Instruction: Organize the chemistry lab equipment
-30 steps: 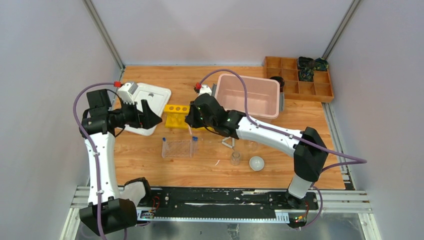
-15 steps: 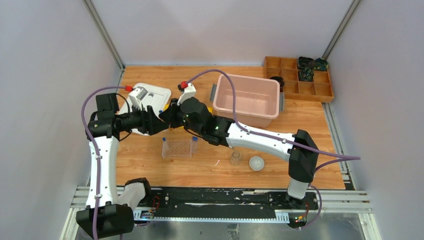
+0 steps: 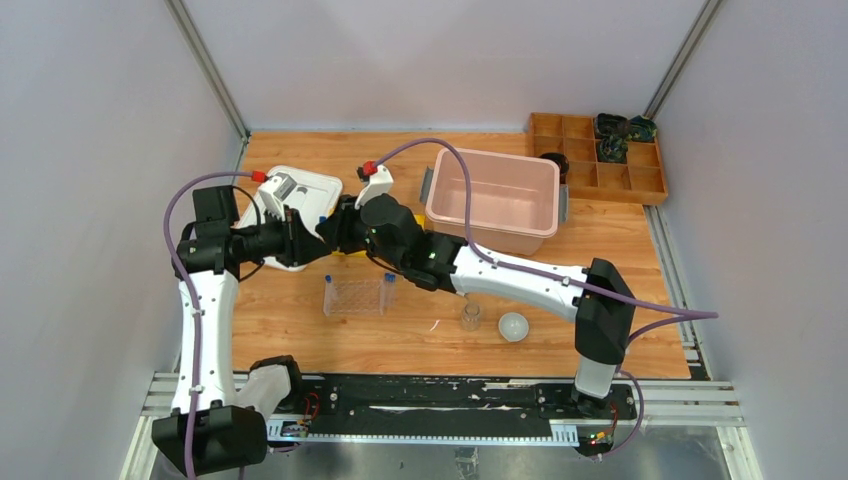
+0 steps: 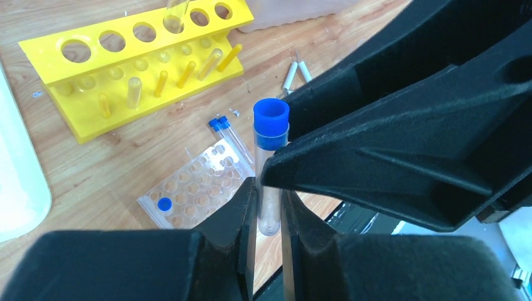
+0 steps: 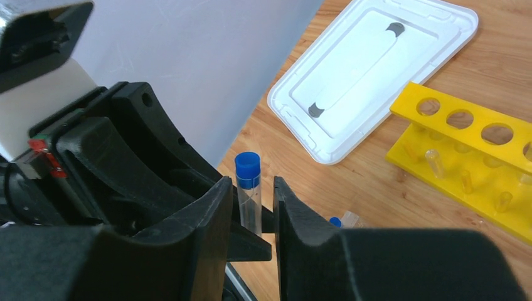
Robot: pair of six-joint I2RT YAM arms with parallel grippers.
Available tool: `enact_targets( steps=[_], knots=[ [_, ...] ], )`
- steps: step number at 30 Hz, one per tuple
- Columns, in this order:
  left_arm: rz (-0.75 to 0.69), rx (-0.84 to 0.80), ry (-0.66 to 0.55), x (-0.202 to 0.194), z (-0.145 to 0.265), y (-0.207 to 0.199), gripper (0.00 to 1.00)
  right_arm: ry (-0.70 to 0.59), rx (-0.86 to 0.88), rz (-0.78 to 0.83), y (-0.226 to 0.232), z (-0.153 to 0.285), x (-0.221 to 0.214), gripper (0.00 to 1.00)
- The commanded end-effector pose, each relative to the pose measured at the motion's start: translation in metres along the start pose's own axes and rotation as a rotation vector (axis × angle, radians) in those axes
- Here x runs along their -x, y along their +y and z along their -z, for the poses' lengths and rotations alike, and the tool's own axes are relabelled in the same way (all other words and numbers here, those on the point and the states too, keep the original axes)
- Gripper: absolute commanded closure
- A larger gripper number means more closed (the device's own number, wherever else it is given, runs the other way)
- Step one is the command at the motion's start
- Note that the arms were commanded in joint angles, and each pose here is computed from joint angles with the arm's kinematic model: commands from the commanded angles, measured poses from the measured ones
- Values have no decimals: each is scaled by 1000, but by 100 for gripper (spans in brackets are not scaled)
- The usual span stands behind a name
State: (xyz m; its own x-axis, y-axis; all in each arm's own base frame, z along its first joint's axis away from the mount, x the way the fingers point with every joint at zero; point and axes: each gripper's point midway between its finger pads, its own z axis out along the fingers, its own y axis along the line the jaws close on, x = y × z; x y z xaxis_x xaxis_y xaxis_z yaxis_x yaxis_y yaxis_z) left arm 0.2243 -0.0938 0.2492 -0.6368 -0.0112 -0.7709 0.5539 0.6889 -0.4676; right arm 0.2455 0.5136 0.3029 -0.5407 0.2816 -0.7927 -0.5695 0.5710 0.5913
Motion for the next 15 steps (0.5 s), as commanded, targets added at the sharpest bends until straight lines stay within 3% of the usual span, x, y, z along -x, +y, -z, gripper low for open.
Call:
enact_targets(
  steps=[1,5,15],
  knots=[
    [-33,-32,1,-2,0,-6,93,21,-43,7,-9,1,13,60],
    [-64,-29,-5,0,1,-7,93,158,-62,46,-19,-1,8,52],
    [-102,-24,-12,2,3,-9,94,291,35,82,-4,-3,2,54]
  ],
)
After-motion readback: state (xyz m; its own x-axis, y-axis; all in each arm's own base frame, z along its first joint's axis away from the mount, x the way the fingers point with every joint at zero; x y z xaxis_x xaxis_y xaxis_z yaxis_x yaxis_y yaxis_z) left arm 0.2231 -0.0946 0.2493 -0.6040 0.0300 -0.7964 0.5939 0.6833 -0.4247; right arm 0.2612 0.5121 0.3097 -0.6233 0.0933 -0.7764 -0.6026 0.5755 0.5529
